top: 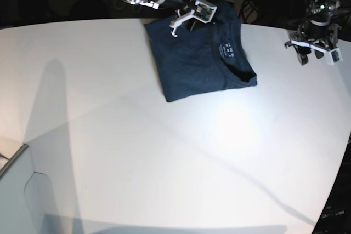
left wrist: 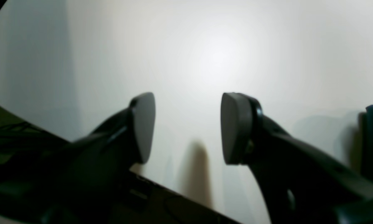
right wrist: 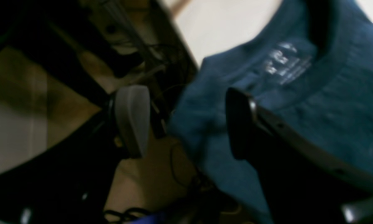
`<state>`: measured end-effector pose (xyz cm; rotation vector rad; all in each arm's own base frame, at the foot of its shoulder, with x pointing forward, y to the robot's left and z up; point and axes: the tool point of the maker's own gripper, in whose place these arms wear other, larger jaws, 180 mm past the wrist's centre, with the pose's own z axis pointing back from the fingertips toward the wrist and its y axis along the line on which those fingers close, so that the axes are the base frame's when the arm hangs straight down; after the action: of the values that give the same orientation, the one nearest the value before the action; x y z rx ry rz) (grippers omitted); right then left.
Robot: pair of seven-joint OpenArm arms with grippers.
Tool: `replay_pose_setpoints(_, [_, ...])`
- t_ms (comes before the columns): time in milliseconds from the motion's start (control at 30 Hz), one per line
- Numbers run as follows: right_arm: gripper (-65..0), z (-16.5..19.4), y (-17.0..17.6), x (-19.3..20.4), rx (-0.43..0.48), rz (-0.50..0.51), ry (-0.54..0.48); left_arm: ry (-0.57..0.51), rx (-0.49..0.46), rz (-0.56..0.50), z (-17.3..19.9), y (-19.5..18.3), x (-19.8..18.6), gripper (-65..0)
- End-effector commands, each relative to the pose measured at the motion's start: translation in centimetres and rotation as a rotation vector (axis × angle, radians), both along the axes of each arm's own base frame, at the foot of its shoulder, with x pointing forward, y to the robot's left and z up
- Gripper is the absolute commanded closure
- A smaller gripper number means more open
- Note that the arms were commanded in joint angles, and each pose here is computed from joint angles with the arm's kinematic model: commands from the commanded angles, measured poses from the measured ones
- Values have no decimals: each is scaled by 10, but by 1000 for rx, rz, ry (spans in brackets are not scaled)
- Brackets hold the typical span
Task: Layout the t-shirt on the table in an organized manner, then fold the t-shirt properly
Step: 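Release the folded end with the right gripper and raise it, then grasp the folded shirt's sides with both grippers and square it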
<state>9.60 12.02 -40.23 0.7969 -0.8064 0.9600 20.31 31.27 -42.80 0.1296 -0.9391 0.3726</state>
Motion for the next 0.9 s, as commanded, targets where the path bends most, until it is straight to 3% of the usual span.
replay_pose_setpoints(0, [-384, 10, 2, -7, 32, 25, -6, -40, 29, -4, 13, 7, 7, -327])
replay_pose_setpoints(167, [-384, 28, -10, 18, 43, -11, -82, -39, 29, -4, 13, 7, 6, -327])
replay_pose_setpoints(367, [-385, 23, -47, 87, 14, -253, -109, -31, 22, -5, 10, 4, 3, -327])
replay_pose_setpoints(467, [-385, 9, -69, 116, -14, -364, -94, -29, 16, -6, 8, 1, 2, -327])
replay_pose_setpoints(700, [-385, -39, -93, 142, -116, -406, -26, -40, -5, -2, 8, -8, 3, -328])
replay_pose_setpoints(867, [-385, -57, -136, 165, -160, -537, 8, -30, -30, -34, 1, -25, 5, -328])
